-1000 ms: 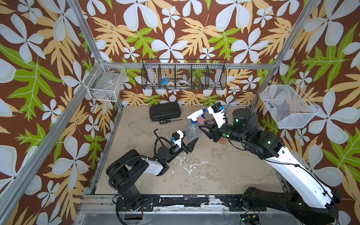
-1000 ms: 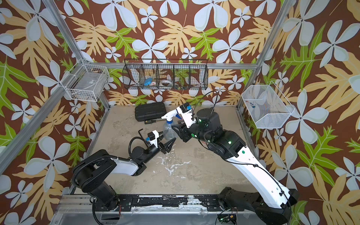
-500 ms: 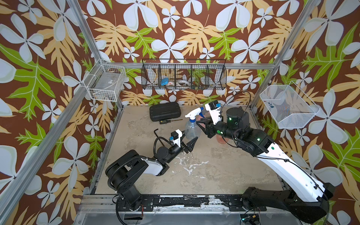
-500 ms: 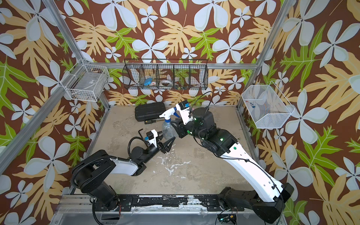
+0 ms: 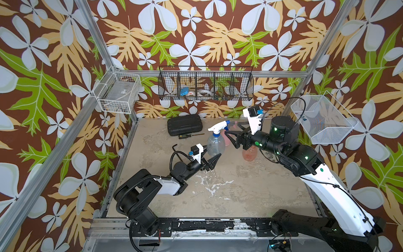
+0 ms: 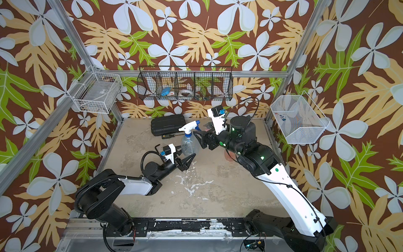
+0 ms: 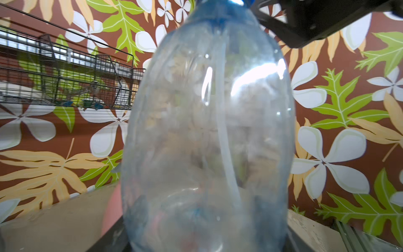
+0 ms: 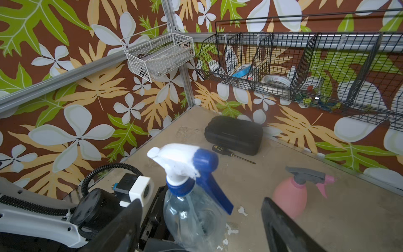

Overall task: Attach spray nozzles to spray bottles
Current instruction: Screw the spray nozzle on the spray bottle.

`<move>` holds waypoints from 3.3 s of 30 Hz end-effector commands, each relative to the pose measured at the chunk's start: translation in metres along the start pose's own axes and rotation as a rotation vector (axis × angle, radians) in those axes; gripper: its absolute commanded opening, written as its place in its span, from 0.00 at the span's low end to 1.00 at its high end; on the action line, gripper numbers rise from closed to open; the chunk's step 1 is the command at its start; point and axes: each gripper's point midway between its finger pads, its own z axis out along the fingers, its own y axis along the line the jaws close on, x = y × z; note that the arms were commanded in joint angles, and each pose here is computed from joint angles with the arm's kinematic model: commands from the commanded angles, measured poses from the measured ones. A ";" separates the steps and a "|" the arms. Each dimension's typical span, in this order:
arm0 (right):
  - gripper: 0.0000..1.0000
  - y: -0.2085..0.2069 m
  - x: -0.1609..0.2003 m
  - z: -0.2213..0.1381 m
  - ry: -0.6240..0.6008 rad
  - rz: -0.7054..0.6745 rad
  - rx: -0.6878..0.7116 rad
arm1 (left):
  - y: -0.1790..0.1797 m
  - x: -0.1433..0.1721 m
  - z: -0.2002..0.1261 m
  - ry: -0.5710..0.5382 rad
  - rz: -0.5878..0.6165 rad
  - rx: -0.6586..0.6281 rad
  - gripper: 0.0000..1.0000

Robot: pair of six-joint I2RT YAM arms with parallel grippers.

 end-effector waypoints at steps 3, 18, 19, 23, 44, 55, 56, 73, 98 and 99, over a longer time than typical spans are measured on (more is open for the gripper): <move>0.88 0.022 0.003 0.012 0.040 -0.040 -0.150 | -0.024 -0.005 0.001 0.006 -0.038 0.144 0.45; 0.68 0.035 0.019 -0.005 0.039 0.026 -0.211 | -0.007 0.002 0.007 0.022 -0.024 0.061 0.44; 0.67 0.036 0.021 -0.005 0.040 0.032 -0.218 | -0.006 0.001 0.007 0.021 -0.024 0.057 0.44; 0.64 0.056 0.026 -0.003 0.047 0.032 -0.254 | -0.004 0.002 0.008 0.027 -0.017 0.045 0.44; 0.43 0.020 0.018 -0.029 -0.001 -0.041 -0.081 | -0.025 0.002 0.004 0.041 -0.052 0.172 0.44; 0.42 0.029 0.034 -0.015 0.043 -0.057 -0.303 | -0.055 -0.012 0.000 0.050 -0.160 0.366 0.45; 0.42 0.030 0.035 -0.014 0.051 -0.057 -0.310 | -0.056 -0.011 0.001 0.059 -0.167 0.374 0.45; 0.48 0.033 0.030 0.001 0.073 -0.060 -0.338 | -0.062 -0.008 0.004 0.091 -0.194 0.421 0.44; 0.00 0.019 0.060 0.016 0.152 -0.057 -0.207 | -0.022 -0.026 0.009 0.049 -0.023 0.162 0.45; 0.00 0.012 0.064 0.020 0.160 -0.043 -0.169 | -0.019 -0.030 0.009 0.034 -0.010 0.136 0.45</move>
